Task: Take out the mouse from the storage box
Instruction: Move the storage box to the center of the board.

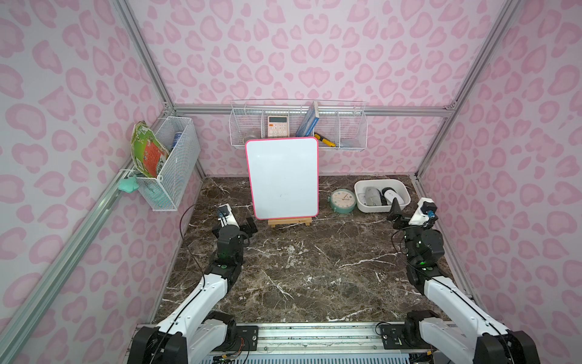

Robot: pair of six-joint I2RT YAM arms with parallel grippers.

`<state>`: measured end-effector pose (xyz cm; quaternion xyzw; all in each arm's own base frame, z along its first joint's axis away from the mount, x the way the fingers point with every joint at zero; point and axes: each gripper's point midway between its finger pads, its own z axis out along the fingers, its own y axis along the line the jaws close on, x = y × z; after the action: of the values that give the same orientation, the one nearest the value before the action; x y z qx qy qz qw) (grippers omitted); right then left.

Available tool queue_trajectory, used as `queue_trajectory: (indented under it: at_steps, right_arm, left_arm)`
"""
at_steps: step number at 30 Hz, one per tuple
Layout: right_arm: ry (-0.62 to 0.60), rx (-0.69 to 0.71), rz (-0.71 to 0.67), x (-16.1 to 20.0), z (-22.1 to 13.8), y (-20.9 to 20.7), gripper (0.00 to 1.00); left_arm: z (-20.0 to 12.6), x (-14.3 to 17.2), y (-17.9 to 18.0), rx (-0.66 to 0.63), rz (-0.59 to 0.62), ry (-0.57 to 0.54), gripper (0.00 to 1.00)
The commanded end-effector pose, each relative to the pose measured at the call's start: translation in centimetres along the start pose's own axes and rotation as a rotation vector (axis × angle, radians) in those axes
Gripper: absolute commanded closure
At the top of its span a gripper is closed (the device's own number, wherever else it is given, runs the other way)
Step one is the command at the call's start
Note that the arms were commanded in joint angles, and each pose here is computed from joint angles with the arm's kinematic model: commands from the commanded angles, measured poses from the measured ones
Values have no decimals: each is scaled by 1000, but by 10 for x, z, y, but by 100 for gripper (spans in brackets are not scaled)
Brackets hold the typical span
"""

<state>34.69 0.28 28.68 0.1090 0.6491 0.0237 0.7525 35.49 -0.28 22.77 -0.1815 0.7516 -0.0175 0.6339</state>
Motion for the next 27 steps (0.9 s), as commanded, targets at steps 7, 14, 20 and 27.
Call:
queue_trajectory:
  at_steps: [7,14,20,27]
  right_arm:
    - [410,219,327,69,27,-58,0]
    - [579,258,379,113,65,-57,1]
    - [743,273,457,159,100,-52,8]
    - [828,270,533,196,126,-45,20]
  left_arm:
    - [-26,52,33,-262,-310,383,1]
    - [-36,60,18,-114,-285,441,1]
    - [-49,63,17,-37,-260,410,1]
    - [-53,72,20,-25,-246,412,1]
